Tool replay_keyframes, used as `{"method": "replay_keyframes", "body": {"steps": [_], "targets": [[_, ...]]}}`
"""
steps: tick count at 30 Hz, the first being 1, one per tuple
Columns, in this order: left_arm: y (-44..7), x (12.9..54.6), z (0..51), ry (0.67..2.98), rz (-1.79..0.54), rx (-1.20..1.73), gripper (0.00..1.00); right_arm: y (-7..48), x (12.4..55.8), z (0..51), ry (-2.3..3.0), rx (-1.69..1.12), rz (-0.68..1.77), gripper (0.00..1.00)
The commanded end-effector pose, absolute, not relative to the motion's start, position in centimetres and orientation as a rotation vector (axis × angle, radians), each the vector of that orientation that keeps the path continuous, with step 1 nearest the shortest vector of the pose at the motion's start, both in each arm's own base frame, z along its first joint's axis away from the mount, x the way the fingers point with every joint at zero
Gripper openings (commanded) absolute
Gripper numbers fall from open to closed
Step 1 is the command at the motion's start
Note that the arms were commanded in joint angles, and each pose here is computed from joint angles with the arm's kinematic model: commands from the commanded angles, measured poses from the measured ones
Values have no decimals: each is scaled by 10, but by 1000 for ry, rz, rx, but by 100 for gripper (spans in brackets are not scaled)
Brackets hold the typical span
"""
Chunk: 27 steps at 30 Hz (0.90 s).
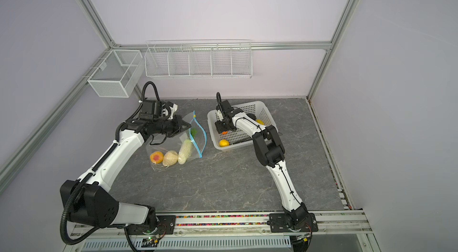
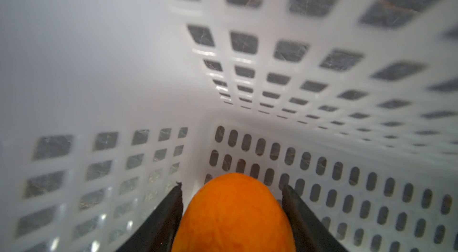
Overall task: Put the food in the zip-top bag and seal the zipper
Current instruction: 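Lower the right gripper into the basket and grasp the orange mandarin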
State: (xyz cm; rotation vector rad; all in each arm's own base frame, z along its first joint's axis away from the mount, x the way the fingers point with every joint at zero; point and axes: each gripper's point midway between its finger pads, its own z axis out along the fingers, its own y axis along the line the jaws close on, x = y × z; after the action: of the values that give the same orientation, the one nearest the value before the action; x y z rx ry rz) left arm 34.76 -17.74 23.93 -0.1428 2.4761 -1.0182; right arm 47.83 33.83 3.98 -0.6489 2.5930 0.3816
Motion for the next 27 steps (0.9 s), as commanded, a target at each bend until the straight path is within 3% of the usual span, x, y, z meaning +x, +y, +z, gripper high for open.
{"method": "replay_keyframes", "body": {"steps": [1, 27], "targets": [[-181, 347, 240, 2463, -1033, -128, 0, 334, 478, 46, 2591, -636, 398, 61], [-179, 350, 241, 2486, -1012, -155, 0, 329, 471, 94, 2565, -606, 452, 47]]}}
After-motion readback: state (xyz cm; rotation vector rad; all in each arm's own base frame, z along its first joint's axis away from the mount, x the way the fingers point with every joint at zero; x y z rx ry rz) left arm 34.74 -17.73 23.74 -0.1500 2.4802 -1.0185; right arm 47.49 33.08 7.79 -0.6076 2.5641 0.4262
